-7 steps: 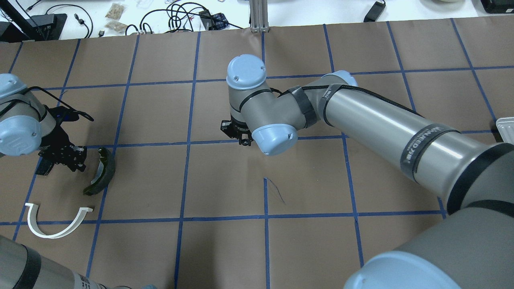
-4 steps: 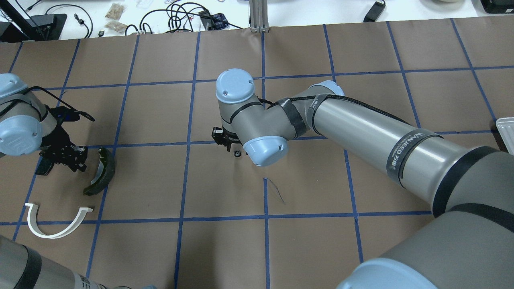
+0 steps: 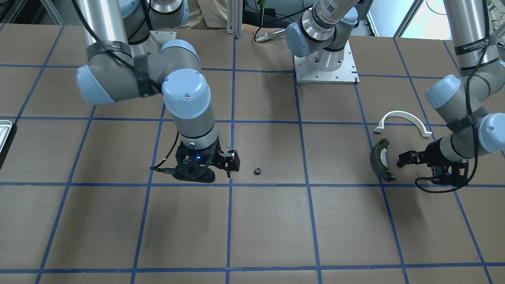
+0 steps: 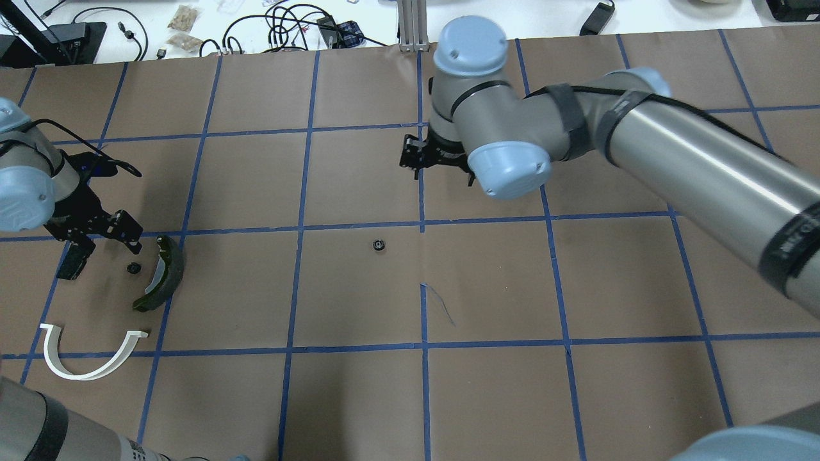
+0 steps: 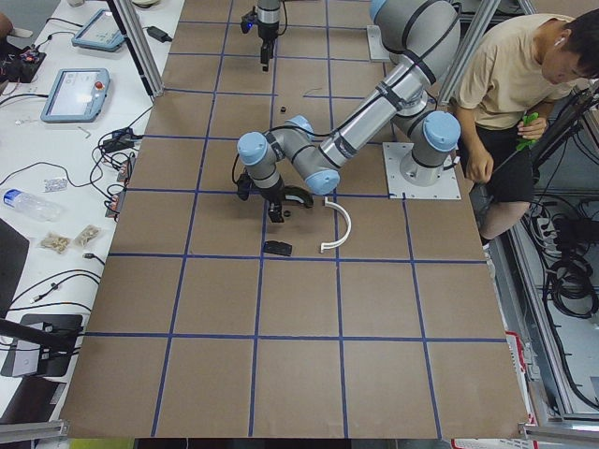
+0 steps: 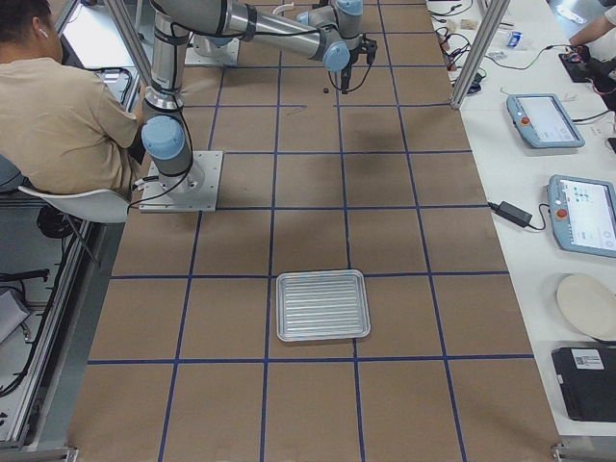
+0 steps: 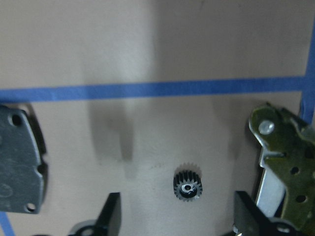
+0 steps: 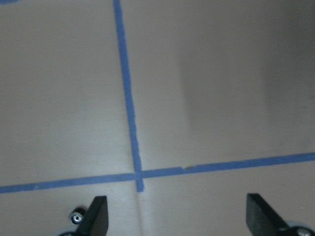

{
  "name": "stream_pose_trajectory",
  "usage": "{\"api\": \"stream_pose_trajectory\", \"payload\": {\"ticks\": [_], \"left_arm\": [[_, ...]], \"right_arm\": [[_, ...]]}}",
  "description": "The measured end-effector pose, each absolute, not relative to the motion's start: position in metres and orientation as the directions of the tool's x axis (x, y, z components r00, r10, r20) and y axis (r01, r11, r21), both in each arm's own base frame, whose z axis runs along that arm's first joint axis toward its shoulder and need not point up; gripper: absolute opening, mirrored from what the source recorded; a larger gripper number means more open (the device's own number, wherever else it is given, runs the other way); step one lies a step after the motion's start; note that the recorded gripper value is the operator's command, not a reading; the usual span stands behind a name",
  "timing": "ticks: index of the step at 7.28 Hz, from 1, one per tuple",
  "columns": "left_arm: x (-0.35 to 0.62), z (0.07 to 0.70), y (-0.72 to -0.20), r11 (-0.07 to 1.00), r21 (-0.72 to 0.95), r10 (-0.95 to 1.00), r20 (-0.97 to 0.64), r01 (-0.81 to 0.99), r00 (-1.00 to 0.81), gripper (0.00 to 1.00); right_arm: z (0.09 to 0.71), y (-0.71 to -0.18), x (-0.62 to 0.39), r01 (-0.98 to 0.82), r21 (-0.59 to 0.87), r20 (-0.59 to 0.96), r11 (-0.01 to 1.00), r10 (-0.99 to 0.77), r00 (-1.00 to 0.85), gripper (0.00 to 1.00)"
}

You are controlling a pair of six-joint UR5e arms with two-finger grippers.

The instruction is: Place bearing gear from tray to pile

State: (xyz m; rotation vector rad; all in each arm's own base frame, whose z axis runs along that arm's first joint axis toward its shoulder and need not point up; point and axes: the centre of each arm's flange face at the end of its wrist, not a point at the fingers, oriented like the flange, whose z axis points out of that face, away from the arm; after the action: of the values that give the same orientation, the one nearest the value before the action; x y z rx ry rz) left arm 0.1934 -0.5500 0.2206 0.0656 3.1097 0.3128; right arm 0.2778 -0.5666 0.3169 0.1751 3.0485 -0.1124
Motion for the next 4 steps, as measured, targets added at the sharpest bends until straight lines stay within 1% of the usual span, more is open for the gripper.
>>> {"api": "stream_pose_trajectory", "payload": {"ticks": [1,2,3,4], "left_arm": [[0.182,0.249,-0.575,0.982,0.178,0.059,0.005,0.058,-0.998,1.00],[0.151,0.281,-0.604,0.986,0.155,0.061,-0.002,0.060,-0.998,1.00],[0.100,0.304,-0.626,0.991,0.128,0.034,-0.010,0.033,-0.999,1.00],[0.037,0.312,-0.638,0.994,0.107,0.005,0.004,0.006,-1.000,1.00]], "right_arm": [[0.351,-0.570,0.226,0.096,-0.065,-0.076,0.993,0.091,-0.993,1.00],[0.391,-0.566,0.181,0.095,-0.046,-0.061,0.994,0.093,-0.994,1.00],[0.433,-0.556,0.153,0.102,-0.026,-0.037,0.994,0.101,-0.994,1.00],[0.474,-0.542,0.137,0.101,-0.025,-0.010,0.995,0.101,-0.995,1.00]]}}
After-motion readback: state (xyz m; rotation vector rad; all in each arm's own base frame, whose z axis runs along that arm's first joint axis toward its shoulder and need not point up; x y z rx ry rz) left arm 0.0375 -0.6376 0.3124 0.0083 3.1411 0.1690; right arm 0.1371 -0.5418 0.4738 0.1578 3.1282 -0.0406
